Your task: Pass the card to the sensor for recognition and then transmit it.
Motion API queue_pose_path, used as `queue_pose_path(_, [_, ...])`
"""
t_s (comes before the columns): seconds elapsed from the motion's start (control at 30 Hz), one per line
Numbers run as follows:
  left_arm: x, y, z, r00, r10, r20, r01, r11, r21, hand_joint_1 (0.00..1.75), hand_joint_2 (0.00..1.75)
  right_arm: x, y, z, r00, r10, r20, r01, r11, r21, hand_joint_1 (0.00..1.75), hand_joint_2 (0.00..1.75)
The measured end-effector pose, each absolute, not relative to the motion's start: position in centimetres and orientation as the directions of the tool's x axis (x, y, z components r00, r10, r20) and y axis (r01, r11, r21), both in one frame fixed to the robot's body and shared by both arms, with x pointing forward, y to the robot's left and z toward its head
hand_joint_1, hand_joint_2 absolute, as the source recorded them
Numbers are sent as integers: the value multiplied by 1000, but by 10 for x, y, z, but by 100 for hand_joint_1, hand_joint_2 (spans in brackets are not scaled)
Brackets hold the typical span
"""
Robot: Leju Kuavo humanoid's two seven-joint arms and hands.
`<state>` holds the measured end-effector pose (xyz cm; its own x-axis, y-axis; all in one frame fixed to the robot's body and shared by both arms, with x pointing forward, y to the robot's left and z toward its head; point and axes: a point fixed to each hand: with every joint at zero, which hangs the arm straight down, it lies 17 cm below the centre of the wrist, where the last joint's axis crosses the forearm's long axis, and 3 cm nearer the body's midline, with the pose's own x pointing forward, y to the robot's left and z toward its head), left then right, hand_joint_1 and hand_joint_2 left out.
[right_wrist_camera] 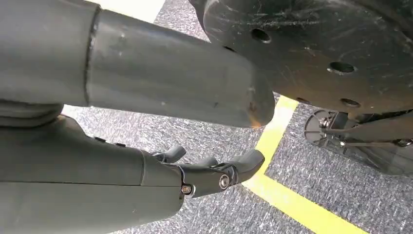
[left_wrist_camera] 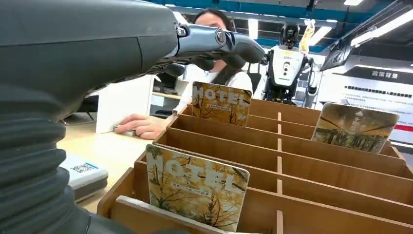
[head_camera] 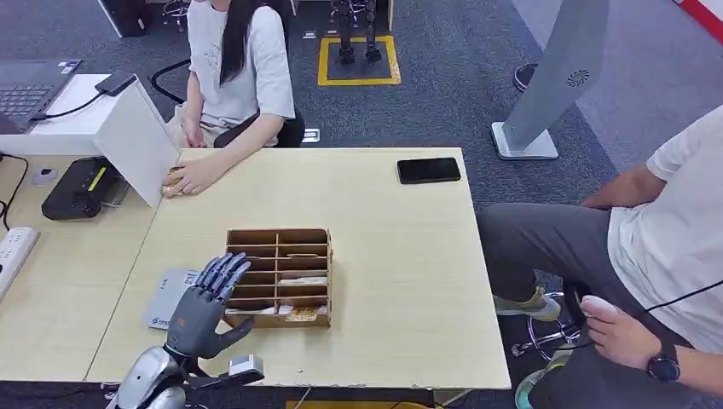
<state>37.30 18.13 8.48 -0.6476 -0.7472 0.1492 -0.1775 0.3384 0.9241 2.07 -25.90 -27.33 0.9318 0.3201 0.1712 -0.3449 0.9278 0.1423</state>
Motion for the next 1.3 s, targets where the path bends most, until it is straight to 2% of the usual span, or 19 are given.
queue_pose_path(0.17, [378,194,84,-610,-767,200,-163,368,915,175,175,22,-259,-273,928,325,179,-352,926,140,0,0])
queue_pose_path(0.9, [379,199,81,-607,-767,205,-147,362,921,175,175,22,-259,-273,921,340,189,-367,920,138,0,0])
queue_pose_path(0.97, [379,199,81,-608,-767,204,-146,361,921,168,175,22,-259,-273,921,340,189,-368,920,138,0,0])
queue_pose_path(1.0, [379,199,81,-609,-767,204,-146,361,921,175,175,22,-259,-273,921,340,189,-367,920,138,0,0])
queue_pose_path(1.3, [379,198,80,-606,-765,218,-138,371,918,175,175,23,-258,-273,921,339,191,-367,920,138,0,0])
